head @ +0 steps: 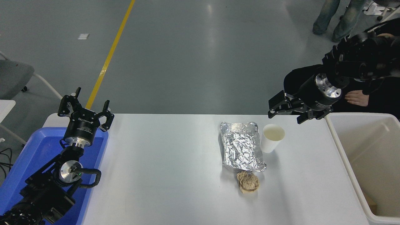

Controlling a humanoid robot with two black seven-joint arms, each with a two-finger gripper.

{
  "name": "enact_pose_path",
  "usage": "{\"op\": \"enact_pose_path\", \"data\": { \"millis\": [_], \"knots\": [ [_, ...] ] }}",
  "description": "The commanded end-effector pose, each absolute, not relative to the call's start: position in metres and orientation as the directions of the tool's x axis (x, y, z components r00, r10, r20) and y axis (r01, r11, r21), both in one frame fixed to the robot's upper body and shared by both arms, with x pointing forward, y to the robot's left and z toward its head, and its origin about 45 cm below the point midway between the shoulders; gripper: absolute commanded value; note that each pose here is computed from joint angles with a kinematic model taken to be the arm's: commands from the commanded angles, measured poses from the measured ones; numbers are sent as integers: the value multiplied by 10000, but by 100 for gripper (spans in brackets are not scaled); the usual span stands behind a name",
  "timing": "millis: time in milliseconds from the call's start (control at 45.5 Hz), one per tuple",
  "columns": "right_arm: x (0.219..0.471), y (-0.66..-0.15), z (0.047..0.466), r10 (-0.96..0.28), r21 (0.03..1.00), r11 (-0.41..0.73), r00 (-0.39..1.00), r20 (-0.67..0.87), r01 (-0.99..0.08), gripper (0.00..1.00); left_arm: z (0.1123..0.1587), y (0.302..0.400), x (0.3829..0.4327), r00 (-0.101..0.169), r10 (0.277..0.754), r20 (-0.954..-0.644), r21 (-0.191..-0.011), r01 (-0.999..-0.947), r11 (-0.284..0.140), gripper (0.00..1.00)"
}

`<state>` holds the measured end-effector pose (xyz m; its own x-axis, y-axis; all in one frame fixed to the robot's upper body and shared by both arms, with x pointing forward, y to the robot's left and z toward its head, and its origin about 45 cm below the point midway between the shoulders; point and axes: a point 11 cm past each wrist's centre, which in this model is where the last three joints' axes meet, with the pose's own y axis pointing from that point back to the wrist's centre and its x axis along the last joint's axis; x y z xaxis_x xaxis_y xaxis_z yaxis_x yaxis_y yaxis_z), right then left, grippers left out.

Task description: Pick up paper cup place in dustbin

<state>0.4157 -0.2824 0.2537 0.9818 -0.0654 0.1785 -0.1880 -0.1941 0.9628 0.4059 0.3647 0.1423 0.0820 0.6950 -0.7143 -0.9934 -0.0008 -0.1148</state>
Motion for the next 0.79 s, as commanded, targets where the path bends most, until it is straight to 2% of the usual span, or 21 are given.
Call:
{"op": "enact_pose_path", "data": {
  "millis": [0, 374, 769],
  "knots": [
    [4269, -3036, 1981, -609, 9437, -1727, 9593, 2757, -2822, 100, 1423, 3647, 4059, 821, 6949, -7144, -1149, -9934, -8, 98],
    [4305, -3331, 1536, -923, 9195, -629, 9196, 3818, -3881, 99, 1423, 3647, 4059, 821, 6949, -7144, -1149, -9934, -8, 98],
    [4253, -3405, 1320, -764, 8916, -495, 8918, 4459, -4500, 94, 1425, 3649, 4060, 818, 6944, -7149, -1156, -9933, -20, 98]
  ]
}}
